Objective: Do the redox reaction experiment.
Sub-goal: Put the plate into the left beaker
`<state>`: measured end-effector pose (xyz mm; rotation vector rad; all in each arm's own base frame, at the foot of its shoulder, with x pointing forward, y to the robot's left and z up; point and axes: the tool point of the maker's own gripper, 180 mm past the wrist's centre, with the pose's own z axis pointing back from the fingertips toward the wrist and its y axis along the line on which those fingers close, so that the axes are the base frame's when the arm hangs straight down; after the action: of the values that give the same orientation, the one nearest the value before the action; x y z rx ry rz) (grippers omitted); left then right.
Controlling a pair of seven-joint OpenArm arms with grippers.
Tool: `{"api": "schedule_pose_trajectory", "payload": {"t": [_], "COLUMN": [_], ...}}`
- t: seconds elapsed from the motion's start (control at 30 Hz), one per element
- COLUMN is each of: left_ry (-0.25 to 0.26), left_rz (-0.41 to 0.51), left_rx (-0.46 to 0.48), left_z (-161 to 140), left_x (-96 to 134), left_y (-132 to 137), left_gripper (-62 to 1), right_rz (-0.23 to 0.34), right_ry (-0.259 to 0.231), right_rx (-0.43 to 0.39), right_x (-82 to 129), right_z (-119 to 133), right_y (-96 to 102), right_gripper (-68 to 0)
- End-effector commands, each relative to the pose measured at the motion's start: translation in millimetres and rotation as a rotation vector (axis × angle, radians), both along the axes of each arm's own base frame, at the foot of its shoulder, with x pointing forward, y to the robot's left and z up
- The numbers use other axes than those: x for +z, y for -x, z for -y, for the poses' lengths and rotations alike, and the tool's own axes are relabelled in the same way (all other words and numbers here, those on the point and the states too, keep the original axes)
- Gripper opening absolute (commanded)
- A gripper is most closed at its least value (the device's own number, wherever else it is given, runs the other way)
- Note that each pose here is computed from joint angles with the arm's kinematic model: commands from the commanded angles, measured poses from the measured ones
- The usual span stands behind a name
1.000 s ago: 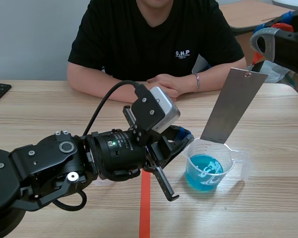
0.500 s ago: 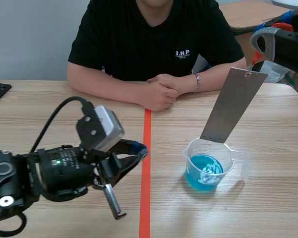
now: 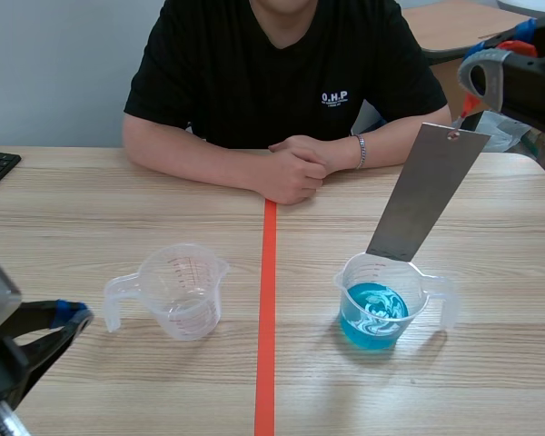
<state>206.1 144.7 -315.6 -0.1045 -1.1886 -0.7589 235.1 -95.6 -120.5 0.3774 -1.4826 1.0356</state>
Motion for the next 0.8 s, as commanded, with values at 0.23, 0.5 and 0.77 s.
{"api": "schedule_pose_trajectory", "payload": {"t": [0.23, 0.5, 0.77], "left_ry": [0.008, -0.007, -0.032], "left_rz": [0.014, -0.021, -0.101], "left_rx": [0.21, 0.404, 0.543], "left_z": [-54, -88, -101], "left_x": [7, 3, -12], "left_y": [38, 73, 100], "left_gripper": [-56.3, -56.3, -56.3], "right_rz": [0.07, 0.083, 0.094], "right_ry": [-0.005, -0.012, -0.028], "right_rx": [0.042, 0.104, 0.193], "right_x": [19, 22, 25], "right_z": [-10, -30, -60], "right_y": [-4.5, -6.6, -8.4], "right_gripper": [-66.0, -66.0, -66.0]}}
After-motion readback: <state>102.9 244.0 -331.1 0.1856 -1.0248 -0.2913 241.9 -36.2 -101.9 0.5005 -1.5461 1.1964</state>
